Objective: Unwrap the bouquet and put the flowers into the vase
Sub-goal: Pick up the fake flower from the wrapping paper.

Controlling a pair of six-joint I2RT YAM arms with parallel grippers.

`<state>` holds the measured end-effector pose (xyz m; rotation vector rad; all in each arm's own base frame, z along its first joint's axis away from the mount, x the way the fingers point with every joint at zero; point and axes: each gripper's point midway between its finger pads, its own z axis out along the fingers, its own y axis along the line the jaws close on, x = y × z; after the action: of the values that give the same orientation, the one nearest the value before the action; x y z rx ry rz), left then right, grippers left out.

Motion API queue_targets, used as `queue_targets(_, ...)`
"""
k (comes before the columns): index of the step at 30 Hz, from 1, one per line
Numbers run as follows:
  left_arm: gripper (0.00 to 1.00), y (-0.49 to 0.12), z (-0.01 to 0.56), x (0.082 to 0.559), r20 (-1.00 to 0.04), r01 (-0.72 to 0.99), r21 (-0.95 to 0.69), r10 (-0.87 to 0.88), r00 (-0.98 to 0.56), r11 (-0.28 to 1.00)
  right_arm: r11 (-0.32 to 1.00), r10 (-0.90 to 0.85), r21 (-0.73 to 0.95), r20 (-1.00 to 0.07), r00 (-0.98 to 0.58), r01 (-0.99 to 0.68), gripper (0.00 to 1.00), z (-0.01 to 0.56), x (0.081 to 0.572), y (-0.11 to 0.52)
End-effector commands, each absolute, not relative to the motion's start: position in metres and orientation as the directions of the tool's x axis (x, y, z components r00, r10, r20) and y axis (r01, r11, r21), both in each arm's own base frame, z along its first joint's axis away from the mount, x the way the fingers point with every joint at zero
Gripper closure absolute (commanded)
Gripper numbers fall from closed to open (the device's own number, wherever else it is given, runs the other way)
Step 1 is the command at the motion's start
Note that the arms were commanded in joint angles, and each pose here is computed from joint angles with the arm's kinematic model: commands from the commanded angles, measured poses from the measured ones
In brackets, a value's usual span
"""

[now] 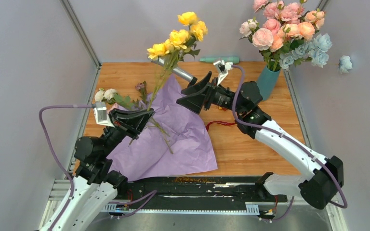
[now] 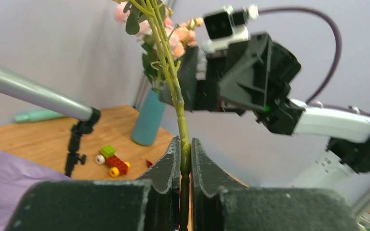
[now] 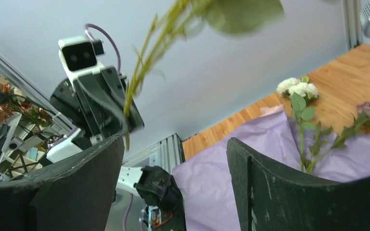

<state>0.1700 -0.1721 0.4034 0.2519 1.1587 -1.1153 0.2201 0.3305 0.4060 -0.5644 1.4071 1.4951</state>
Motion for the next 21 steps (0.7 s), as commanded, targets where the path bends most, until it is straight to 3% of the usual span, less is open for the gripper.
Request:
queue_targets(1, 1.0, -0.185, 0.408, 0.162, -0.807, 0.839, -0.348, -0.59, -0.04, 0.419, 0.046, 0.389, 0.442, -0.834, -0.392, -0.896, 0.22, 0.452, 0.222, 0.35)
queue_targets(10, 1.0, -0.206, 0.383, 0.163, -0.801, 0.844, -0.395, -0.585, -0.124, 0.362, -0.008, 0.365, 0.491, -0.81, -0.459, -0.871, 0.31, 0.451, 0.231, 0.376)
queue_targets(15, 1.0, -0.202, 0.373, 0.168, -0.807, 0.819, -0.412, -0.577, -0.124, 0.4, -0.001, 0.367, 0.499, -0.806, -0.465, -0.867, 0.55, 0.446, 0.233, 0.376)
queue_targets(21, 1.0, -0.205, 0.363, 0.166, -0.813, 0.82, -0.421, -0.562, -0.151, 0.389, 0.014, 0.378, 0.519, -0.794, -0.476, -0.855, 0.58, 0.444, 0.238, 0.377)
